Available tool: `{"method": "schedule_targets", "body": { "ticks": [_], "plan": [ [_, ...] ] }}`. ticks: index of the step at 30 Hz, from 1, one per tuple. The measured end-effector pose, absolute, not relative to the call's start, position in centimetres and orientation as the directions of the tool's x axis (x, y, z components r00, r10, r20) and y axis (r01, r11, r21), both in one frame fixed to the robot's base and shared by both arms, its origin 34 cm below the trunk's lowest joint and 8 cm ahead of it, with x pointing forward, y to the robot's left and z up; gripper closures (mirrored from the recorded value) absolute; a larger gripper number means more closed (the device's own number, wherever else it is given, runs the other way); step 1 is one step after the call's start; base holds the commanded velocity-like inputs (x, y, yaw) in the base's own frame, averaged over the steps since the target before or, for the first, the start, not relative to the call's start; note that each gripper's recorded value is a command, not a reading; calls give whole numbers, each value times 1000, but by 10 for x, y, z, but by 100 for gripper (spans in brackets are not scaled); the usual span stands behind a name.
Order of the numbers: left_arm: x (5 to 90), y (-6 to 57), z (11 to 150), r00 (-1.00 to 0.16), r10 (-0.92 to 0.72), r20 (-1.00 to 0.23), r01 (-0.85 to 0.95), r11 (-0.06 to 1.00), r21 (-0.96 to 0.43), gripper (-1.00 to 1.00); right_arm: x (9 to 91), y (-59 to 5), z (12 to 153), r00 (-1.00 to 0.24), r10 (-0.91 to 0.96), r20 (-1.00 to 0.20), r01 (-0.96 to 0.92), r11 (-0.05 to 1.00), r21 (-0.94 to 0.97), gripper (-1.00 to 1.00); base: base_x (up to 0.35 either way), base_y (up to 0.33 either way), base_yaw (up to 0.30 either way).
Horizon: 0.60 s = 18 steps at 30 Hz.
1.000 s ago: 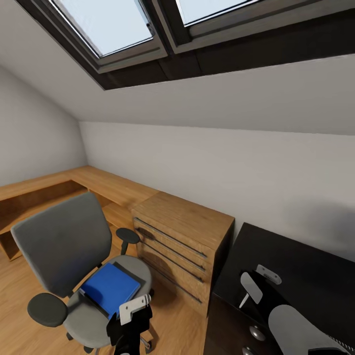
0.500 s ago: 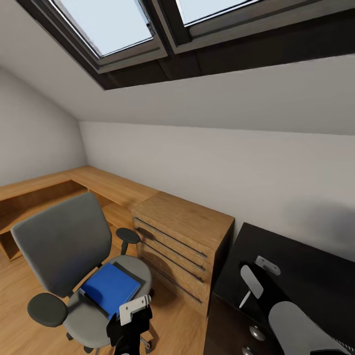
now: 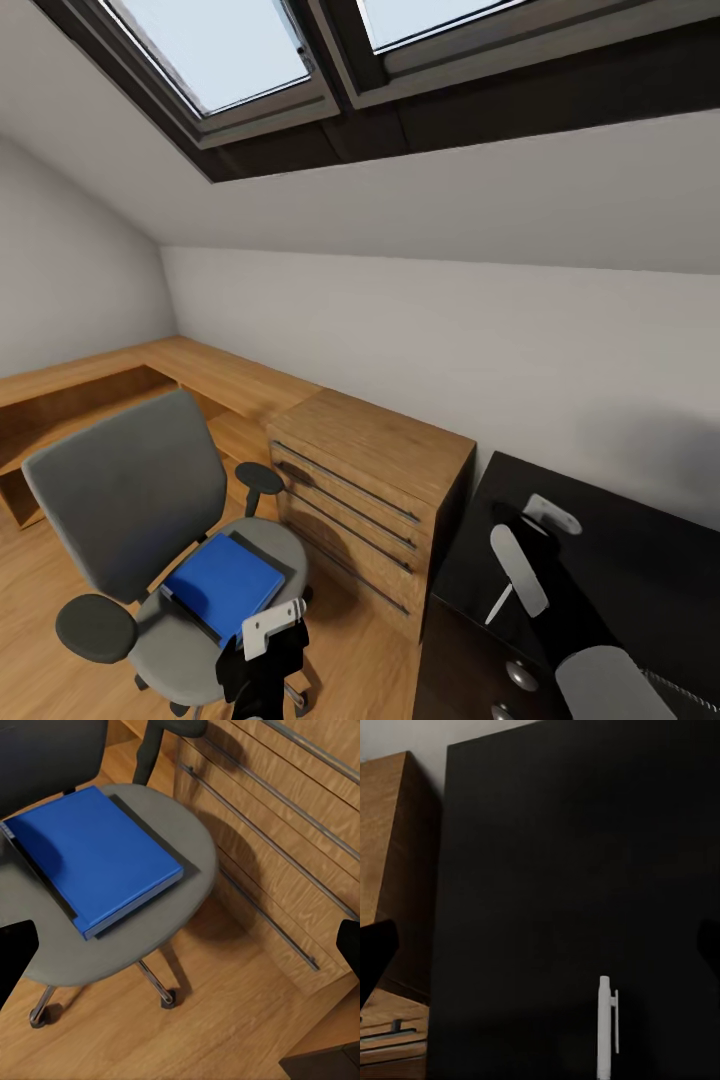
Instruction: In the bedroom, organize the workspace by keeping the computer under the desk, ensuring the monitor is on the desk, placing the keyboard on the desk next to the monitor, placing the mouse on the desk next to the keyboard, moving the folder from the swivel chair onto the desk next to the mouse, stacking the notebook on top of the folder with the pen on top of the notebook, and positioning the swivel chair next to the desk.
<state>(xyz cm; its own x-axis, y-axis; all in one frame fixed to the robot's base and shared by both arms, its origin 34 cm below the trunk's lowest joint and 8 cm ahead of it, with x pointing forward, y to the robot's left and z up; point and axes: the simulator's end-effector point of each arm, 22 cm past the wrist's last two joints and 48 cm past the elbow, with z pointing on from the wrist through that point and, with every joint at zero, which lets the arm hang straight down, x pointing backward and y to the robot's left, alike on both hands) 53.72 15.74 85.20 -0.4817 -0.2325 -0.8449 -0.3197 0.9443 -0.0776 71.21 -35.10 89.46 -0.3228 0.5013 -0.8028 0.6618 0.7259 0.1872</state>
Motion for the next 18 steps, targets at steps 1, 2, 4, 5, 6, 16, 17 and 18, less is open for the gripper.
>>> {"method": "schedule_targets", "body": {
  "ticks": [1,2,4,5,6,16,17,18],
  "plan": [
    [537,157,852,-482,-232,-845,-319,944,-78,-100,712,-348,896,-326,498,-804,656,731,187,-100,0,0,0],
    [537,157,852,-482,-232,-845,-318,945,-78,-100,711,-342,898,-336,493,-802,646,741,185,-100,0,0,0],
    [536,155,852,-484,-228,-845,-313,947,-77,-100,710,-335,899,-350,489,-799,634,752,182,-100,0,0,0],
    [536,154,852,-484,-226,-845,-310,948,-76,-100,710,-334,899,-353,488,-798,631,754,182,-100,0,0,0],
    [536,153,852,-485,-224,-845,-307,949,-75,-100,710,-332,899,-355,487,-798,629,756,182,-100,0,0,0],
    [534,149,852,-487,-216,-846,-297,952,-72,-100,708,-322,900,-365,487,-793,625,760,179,-100,0,0,0],
    [534,149,852,-487,-216,-846,-296,952,-72,-100,707,-321,899,-367,489,-791,631,756,174,-100,0,0,0],
    [534,149,852,-488,-216,-846,-296,952,-72,-100,706,-320,899,-368,491,-790,636,752,172,-100,0,0,8]
  ]
}}
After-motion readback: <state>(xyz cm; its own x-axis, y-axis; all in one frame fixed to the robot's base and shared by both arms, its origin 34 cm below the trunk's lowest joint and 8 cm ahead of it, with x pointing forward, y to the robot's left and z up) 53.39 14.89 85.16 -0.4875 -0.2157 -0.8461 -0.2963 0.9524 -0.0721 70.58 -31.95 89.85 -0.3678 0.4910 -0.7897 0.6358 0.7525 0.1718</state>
